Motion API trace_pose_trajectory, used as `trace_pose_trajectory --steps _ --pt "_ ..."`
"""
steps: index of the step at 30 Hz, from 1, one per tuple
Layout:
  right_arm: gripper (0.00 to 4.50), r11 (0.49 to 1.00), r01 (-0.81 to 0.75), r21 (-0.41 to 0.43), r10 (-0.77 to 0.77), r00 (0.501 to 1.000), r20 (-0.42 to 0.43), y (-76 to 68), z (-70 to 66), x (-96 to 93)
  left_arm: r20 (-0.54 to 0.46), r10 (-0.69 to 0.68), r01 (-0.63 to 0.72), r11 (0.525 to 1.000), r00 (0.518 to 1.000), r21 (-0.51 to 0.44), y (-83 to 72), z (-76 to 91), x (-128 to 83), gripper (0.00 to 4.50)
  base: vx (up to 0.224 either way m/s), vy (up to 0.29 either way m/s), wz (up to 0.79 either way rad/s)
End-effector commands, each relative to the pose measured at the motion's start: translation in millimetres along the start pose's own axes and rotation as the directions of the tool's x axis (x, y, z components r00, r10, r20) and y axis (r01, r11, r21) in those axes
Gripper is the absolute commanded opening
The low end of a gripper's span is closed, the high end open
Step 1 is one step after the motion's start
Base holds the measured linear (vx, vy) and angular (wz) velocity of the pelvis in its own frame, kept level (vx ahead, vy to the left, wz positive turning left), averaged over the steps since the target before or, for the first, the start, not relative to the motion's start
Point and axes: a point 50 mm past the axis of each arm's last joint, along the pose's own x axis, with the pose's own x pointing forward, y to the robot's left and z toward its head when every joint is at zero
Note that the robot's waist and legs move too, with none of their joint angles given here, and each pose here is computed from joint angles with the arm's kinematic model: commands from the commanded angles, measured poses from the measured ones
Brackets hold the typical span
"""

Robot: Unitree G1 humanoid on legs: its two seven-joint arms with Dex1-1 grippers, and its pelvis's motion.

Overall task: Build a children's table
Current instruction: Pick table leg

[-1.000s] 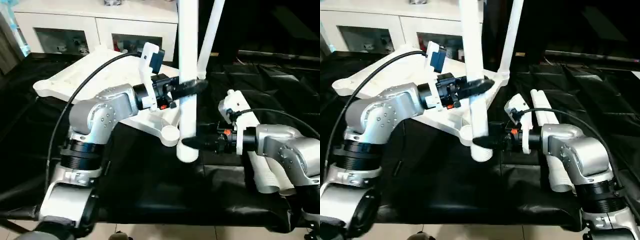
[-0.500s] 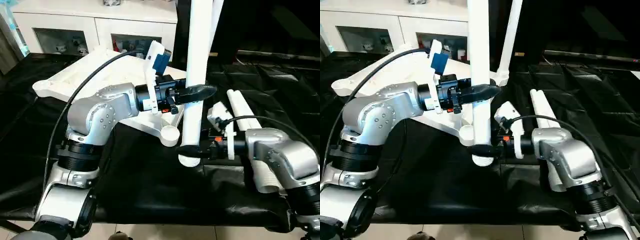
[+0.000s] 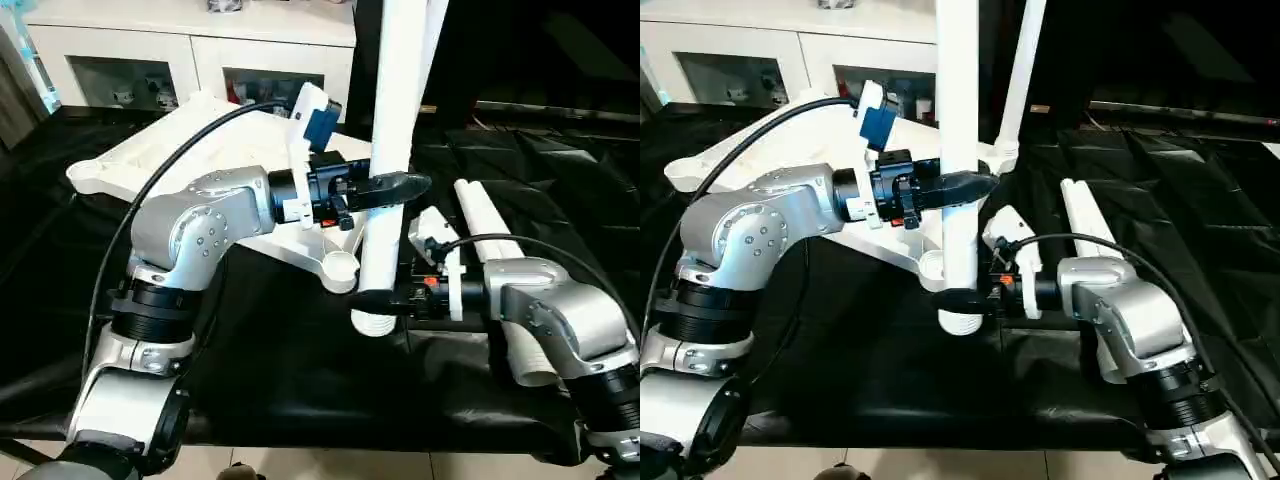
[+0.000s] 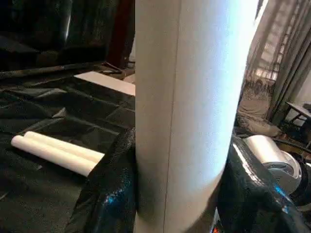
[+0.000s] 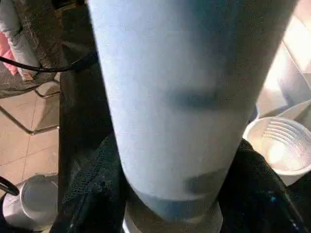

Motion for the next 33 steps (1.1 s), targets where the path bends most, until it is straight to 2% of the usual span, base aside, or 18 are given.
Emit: trace_pose_trajectory --steps 1,4,7,19,20,23,25,33 --pt "2.7 1.0 0.019 -0.023 -0.019 1.0 0.01 -3.3 5.3 -1.2 -0.005 -0.033 0.033 0.999 0.999 0.012 -6.0 0.7 2.9 1.8 0.0 0.0 0.0" --pt "2.76 1.0 0.024 -0.019 -0.023 0.999 0.028 -5.0 7.6 -1.1 -0.007 -0.024 0.024 1.0 1.0 0.014 -4.9 0.4 2.3 1.8 0.0 0.0 0.0" --pt "3.12 0.999 0.042 -0.031 -0.041 0.999 0.028 -6.6 8.9 -1.6 -0.011 -0.023 0.024 1.0 1.0 0.016 -4.2 0.2 2.0 1.8 0.0 0.0 0.0" --pt "3.15 0.999 0.026 -0.024 -0.025 0.999 0.036 -5.6 8.3 -0.4 -0.019 -0.028 0.028 0.999 0.999 0.018 -4.4 -1.2 1.5 1.8 0.0 0.0 0.0" --pt "2.87 0.999 0.023 -0.023 -0.023 0.999 0.038 -5.5 8.4 -0.3 -0.019 -0.029 0.029 0.999 0.999 0.018 -4.6 -1.1 1.5 1.8 0.0 0.0 0.0" --pt "2.8 1.0 0.019 -0.019 -0.018 0.999 0.043 -5.6 9.0 0.1 -0.017 -0.029 0.03 0.999 0.999 0.018 -4.4 -0.6 1.6 1.8 0.0 0.0 0.0" --pt "2.45 1.0 0.014 -0.017 -0.013 0.999 0.044 -5.3 9.1 0.3 -0.015 -0.029 0.029 0.999 0.999 0.019 -4.3 -0.3 1.7 1.8 0.0 0.0 0.0" --pt "1.97 1.0 0.003 -0.013 -0.003 0.999 0.042 -3.6 7.7 0.8 -0.002 -0.029 0.029 0.999 1.0 0.014 -4.2 0.9 2.6 1.8 0.0 0.0 0.0"
